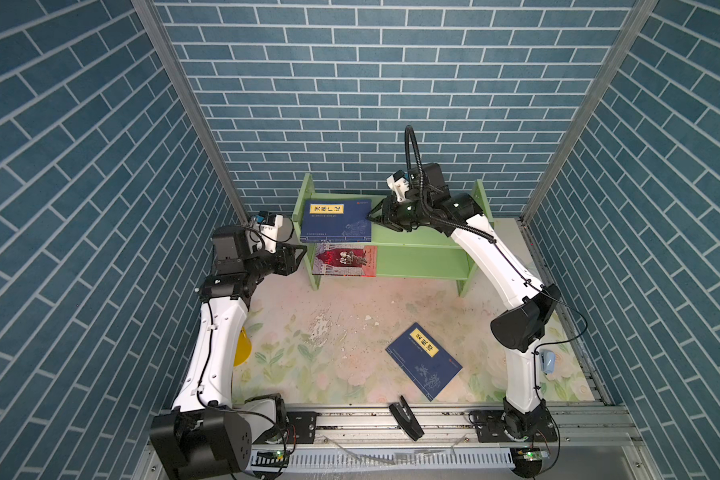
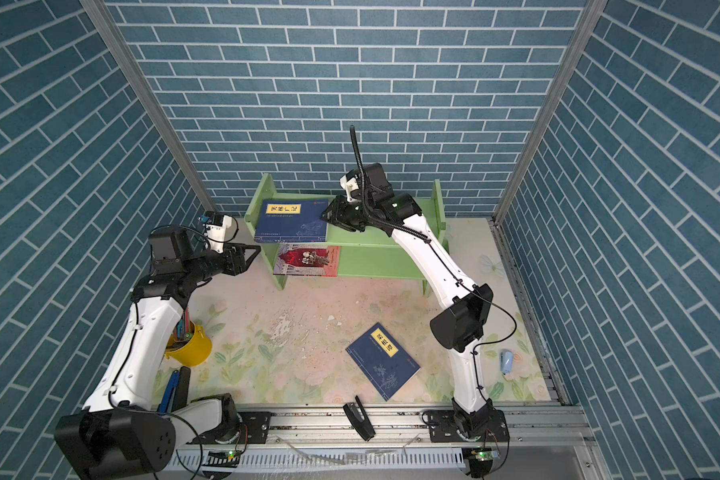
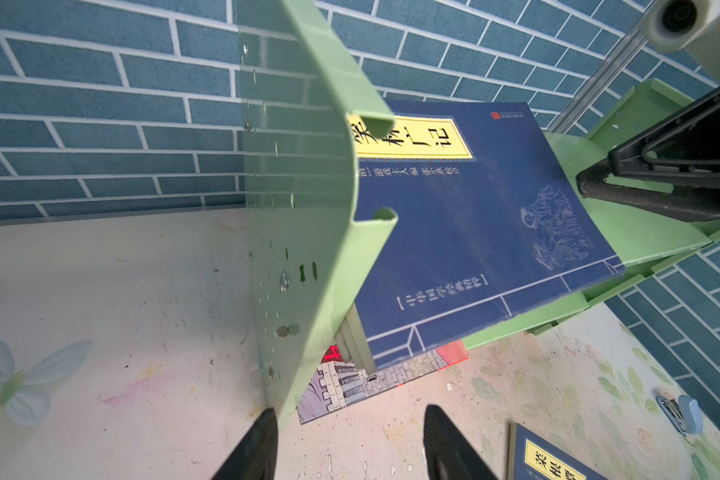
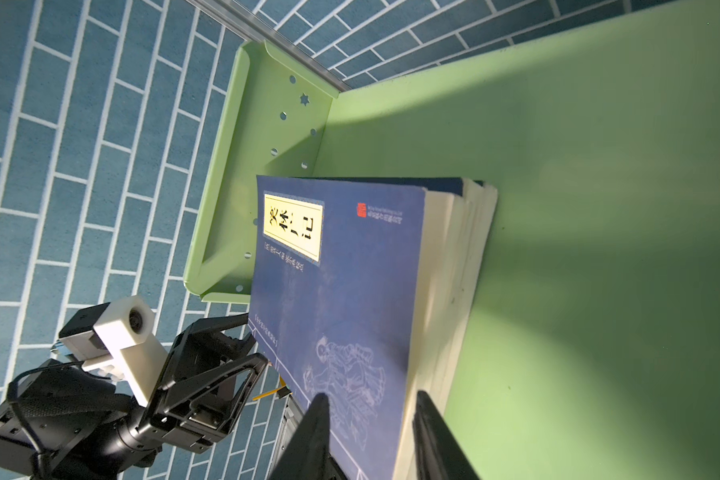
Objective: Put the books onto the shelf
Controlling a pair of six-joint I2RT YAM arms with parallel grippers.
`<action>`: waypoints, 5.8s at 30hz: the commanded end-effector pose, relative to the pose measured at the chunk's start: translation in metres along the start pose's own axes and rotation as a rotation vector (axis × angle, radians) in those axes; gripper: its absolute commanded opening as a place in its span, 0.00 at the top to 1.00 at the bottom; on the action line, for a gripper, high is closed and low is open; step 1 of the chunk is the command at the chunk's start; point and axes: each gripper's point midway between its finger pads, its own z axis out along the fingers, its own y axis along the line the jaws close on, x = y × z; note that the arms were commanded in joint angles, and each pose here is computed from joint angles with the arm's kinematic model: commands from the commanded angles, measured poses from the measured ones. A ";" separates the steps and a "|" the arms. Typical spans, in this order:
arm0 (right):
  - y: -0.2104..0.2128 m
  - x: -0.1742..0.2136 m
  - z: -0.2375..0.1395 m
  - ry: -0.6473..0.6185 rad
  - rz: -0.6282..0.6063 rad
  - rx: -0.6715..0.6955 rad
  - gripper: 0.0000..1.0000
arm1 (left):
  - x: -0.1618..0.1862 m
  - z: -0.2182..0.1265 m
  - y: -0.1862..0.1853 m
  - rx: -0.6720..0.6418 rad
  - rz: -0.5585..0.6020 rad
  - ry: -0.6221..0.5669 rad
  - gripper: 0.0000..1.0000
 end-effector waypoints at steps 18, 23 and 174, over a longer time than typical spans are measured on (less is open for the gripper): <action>0.012 -0.004 0.011 0.013 -0.015 -0.065 0.68 | -0.008 0.009 0.004 0.007 -0.022 -0.018 0.42; 0.006 -0.009 0.003 -0.020 -0.038 -0.014 0.57 | -0.007 0.009 0.003 0.018 -0.046 -0.004 0.42; -0.231 0.329 -0.028 0.277 0.285 0.350 0.23 | 0.320 0.051 -0.129 0.225 -0.559 0.830 0.38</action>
